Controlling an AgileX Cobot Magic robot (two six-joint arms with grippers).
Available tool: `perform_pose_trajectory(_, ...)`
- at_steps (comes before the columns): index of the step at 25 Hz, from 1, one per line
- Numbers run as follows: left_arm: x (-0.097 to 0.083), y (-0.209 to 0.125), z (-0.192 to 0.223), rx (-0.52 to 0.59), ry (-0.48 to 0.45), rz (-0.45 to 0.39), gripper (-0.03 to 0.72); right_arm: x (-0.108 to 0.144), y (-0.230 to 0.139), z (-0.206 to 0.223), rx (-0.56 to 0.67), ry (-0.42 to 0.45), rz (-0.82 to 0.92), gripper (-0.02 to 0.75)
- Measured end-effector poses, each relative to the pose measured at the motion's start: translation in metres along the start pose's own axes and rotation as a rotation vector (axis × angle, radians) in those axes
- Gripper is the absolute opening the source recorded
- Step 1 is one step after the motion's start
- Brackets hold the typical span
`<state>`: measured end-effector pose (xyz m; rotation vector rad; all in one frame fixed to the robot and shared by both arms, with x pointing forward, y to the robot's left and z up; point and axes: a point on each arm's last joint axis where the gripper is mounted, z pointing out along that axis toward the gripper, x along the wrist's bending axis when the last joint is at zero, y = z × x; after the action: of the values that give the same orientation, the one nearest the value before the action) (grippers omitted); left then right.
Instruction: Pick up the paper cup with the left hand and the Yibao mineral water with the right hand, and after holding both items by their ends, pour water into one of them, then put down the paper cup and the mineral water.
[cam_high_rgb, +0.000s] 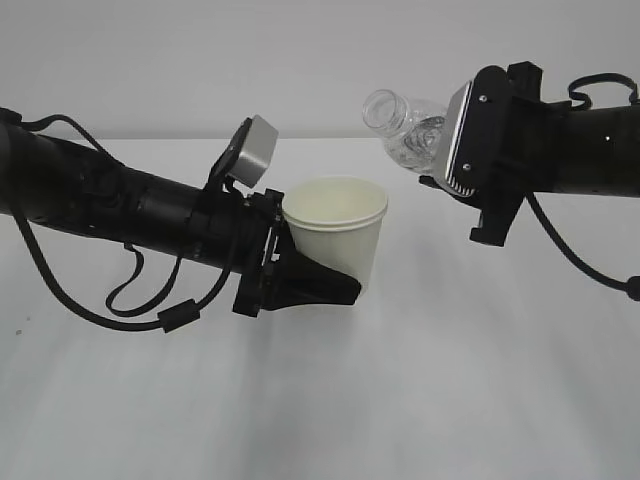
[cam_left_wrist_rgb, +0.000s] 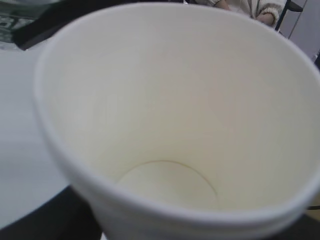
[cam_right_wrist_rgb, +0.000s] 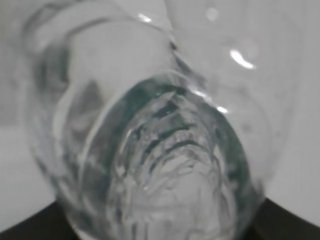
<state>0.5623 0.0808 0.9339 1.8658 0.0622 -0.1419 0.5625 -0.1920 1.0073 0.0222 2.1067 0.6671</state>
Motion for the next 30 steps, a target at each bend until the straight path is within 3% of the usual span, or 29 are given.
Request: perform_pose_trajectory(30,-0.0022,-0.0005,0.0,0.005,-0.025,0.008,0.447,-0.0001,0.0009,0.0,-0.01,-0.001,-0.164,0.402)
